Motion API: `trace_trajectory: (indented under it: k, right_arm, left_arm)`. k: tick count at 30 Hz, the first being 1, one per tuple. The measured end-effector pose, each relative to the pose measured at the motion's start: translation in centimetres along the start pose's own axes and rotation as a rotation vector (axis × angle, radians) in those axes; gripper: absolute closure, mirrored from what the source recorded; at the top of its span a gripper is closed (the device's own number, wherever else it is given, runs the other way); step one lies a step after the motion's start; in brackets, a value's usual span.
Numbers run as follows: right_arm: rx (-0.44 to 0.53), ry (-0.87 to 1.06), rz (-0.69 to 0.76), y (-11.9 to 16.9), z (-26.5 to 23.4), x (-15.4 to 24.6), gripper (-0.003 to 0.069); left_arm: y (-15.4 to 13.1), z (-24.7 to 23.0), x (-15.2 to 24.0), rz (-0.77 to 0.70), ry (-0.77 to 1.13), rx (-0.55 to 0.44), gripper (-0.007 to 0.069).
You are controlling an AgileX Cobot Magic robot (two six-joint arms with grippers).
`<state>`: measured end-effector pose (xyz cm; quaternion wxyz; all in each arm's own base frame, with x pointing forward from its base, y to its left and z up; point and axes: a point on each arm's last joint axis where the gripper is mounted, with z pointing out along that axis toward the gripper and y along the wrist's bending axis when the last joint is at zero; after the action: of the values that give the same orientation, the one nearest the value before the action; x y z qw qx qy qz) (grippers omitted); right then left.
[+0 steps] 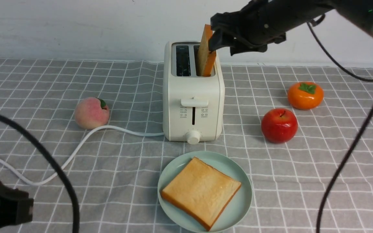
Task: Take toasted bread from bread machine on grey coffee table place on plate.
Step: 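Grasp the toast slice in the toaster and pull it up out of the slot with the right gripper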
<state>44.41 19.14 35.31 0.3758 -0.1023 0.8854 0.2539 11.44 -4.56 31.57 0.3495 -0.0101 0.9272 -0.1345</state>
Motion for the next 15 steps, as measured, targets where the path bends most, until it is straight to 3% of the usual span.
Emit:
trace_trajectory:
  k: [3, 5, 7, 11, 15]
  right_arm:
    - [-0.006, 0.003, 0.009, -1.0, 3.5, 0.0, 0.0104]
    - [-0.002, 0.011, 0.009, -1.7, 5.6, 0.3, 0.0118]
    - [0.001, -0.015, 0.010, -1.9, 6.1, -0.1, 0.0198]
    - [-0.007, -0.031, -0.014, -1.3, 5.1, -0.8, 0.0553]
    - [0.001, -0.065, -0.070, 0.2, 1.2, -2.7, 0.0553]
  left_arm:
    - [0.5, -0.6, 1.1, -0.032, -0.020, 0.012, 0.0639]
    - [0.7, -1.0, 1.7, -0.052, -0.022, 0.016, 0.0639]
    - [0.9, -1.6, 2.1, -0.066, -0.033, 0.022, 0.0639]
    - [1.1, -2.3, 2.3, -0.072, -0.062, 0.030, 0.0639]
    - [1.2, -2.4, 2.3, -0.069, -0.070, 0.027, 0.0639]
